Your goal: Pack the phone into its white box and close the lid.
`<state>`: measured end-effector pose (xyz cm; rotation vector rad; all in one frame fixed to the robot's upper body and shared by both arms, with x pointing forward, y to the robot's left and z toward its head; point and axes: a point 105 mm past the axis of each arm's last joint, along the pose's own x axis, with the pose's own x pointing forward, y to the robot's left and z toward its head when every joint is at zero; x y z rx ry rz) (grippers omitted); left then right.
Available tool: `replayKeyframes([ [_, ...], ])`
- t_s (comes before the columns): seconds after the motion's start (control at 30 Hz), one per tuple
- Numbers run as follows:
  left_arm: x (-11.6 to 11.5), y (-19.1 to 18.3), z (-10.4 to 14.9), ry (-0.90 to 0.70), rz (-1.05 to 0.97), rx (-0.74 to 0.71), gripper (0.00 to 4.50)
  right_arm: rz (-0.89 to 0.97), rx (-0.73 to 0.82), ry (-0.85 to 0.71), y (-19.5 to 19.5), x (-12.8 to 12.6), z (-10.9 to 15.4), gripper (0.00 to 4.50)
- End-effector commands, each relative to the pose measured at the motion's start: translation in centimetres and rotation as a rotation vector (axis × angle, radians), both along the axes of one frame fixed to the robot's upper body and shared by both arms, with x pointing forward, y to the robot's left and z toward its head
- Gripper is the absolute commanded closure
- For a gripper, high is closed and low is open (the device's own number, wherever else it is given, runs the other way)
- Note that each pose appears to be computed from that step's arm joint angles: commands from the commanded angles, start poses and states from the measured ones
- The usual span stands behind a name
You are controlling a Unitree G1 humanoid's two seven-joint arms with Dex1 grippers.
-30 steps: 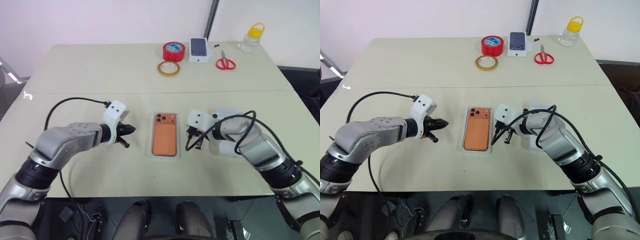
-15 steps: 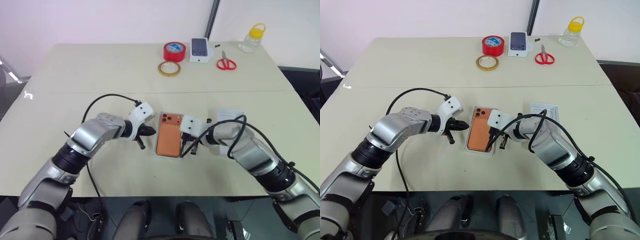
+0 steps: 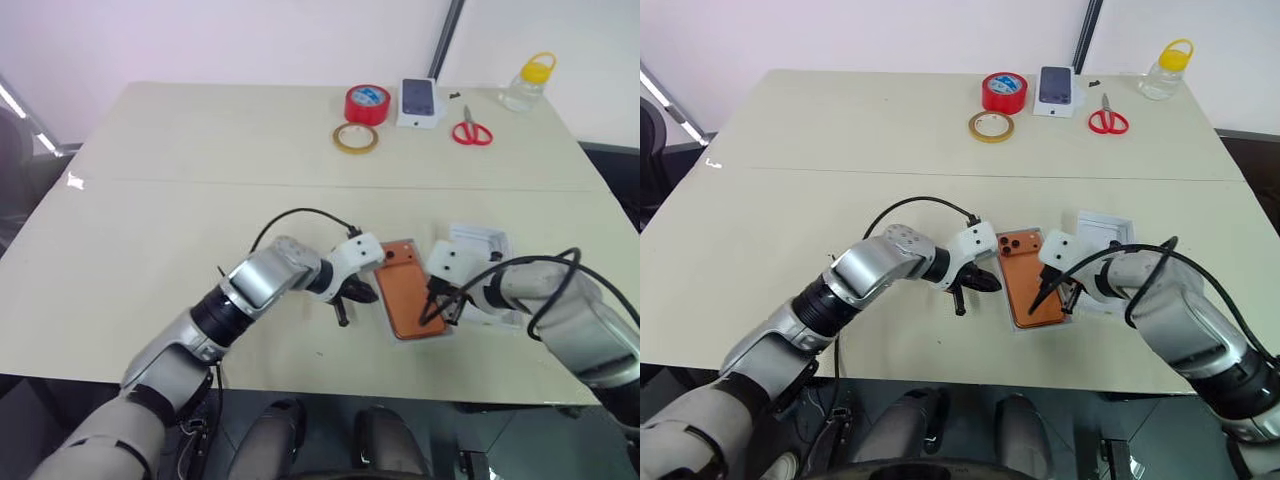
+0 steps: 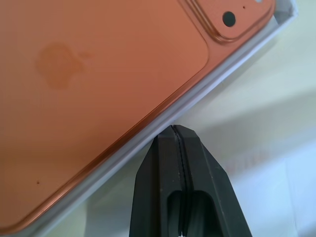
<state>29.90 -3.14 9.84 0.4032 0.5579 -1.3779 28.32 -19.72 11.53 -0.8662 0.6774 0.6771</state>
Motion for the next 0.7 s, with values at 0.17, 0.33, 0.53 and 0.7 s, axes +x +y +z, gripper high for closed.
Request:
replayKeyframes([
  [0.17,-0.6,-2.1,1.6,-0.036,-0.064,-0.075,4.38,0.064,0.031,-0.006,1.2,-1.2,0.4,4.5],
  [0.33,0.2,-1.7,1.9,-0.03,-0.022,-0.085,4.38,0.049,0.026,-0.011,0.8,-1.0,0.5,4.5],
  [0.53,0.6,-0.1,2.0,-0.048,-0.007,-0.069,4.38,0.048,0.014,-0.027,0.0,-0.7,1.4,4.5],
  [0.7,1.2,2.7,2.2,-0.046,0.04,-0.08,4.38,0.056,-0.029,-0.051,-1.7,-0.9,3.0,4.5],
])
